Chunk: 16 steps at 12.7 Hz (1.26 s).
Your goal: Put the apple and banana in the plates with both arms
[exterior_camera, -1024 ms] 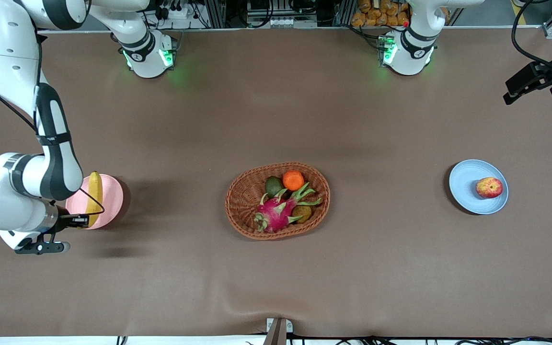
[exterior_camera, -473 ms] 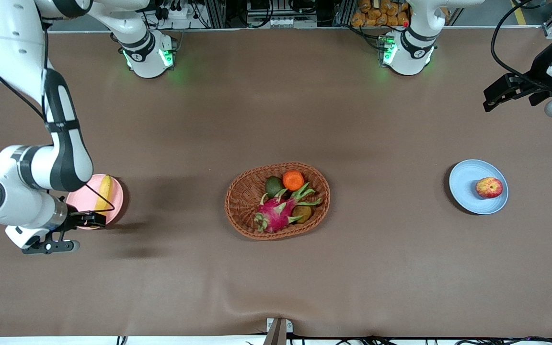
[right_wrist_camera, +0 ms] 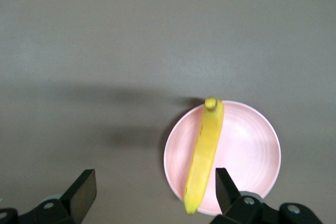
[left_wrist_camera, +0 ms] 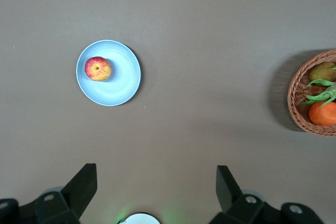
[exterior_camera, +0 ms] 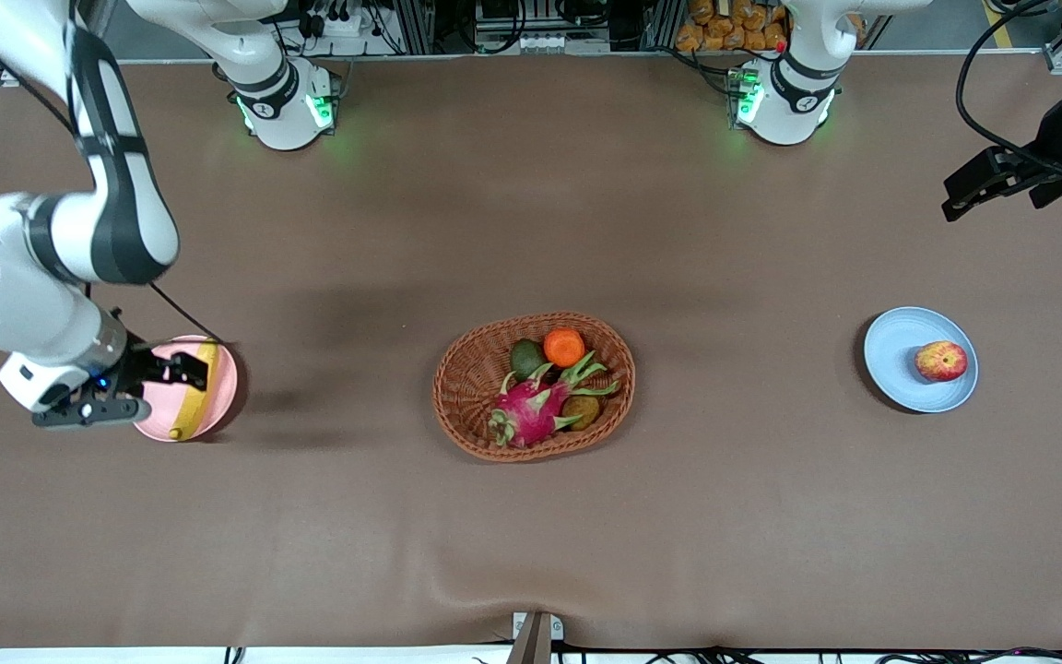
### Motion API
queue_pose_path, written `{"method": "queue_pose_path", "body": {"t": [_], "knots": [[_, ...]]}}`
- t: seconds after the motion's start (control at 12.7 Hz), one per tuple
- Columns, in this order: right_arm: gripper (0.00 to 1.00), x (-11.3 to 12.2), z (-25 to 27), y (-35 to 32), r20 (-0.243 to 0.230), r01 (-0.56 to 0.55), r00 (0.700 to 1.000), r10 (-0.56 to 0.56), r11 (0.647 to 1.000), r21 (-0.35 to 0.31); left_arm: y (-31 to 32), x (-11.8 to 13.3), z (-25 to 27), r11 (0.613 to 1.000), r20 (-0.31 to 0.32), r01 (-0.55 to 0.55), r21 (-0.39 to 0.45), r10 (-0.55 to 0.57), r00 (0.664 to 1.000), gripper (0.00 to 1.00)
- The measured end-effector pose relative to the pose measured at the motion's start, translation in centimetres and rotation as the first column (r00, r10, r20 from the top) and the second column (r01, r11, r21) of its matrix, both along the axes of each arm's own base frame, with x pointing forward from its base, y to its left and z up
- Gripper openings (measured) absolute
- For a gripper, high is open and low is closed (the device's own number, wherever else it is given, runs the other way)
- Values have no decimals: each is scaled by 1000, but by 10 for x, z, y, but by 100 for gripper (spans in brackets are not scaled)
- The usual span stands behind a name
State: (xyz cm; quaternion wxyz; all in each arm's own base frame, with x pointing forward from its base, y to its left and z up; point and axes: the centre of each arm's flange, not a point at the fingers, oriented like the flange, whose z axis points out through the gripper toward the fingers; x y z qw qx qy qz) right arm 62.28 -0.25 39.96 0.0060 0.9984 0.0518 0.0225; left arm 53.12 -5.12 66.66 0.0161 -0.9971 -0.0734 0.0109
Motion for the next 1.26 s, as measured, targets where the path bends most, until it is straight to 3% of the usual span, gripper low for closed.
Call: {"method": "queue_pose_path", "body": {"t": [0.47, 0.87, 1.26], "knots": [[100, -26, 126, -25, -64, 68, 996, -67, 998, 13, 20, 2, 1, 999, 6, -32, -1, 32, 999, 100], [100, -43, 197, -12, -143, 198, 970, -195, 980, 4, 27, 3, 1, 999, 8, -44, -1, 44, 999, 100], [100, -69, 236, -30, -129, 222, 967, -218, 975, 15, 27, 3, 2, 999, 12, -44, -1, 44, 999, 100]]}}
